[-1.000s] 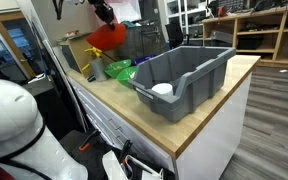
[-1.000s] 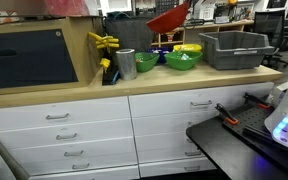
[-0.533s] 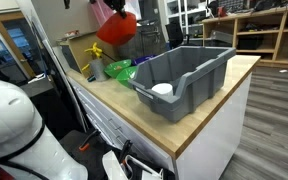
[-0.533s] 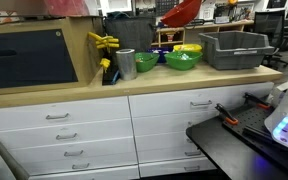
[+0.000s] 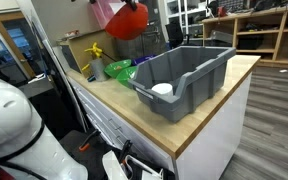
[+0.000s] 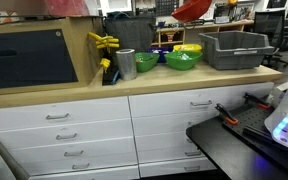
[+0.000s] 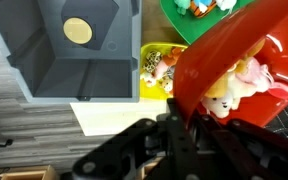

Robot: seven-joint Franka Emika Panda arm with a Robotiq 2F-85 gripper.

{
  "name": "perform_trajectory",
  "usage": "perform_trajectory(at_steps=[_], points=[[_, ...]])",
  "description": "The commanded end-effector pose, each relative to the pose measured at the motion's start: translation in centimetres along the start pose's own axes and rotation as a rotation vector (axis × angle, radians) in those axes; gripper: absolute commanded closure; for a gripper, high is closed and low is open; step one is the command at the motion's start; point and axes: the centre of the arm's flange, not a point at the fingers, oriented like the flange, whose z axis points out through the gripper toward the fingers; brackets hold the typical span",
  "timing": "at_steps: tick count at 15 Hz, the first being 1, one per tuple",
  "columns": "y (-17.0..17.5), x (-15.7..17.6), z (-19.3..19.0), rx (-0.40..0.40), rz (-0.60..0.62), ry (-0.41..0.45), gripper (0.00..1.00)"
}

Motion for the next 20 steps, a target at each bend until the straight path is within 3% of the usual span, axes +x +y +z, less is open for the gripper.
perform_trajectory(at_steps=[1,9,20], points=[[2.7,0.8,-1.9,0.014,0.057,0.015,0.97],[11.4,1.7,-2.6,-0.03,0.204,0.035,0.97],[19.7,0.5,-4.4,-0.108,0.318,0.062,0.97]])
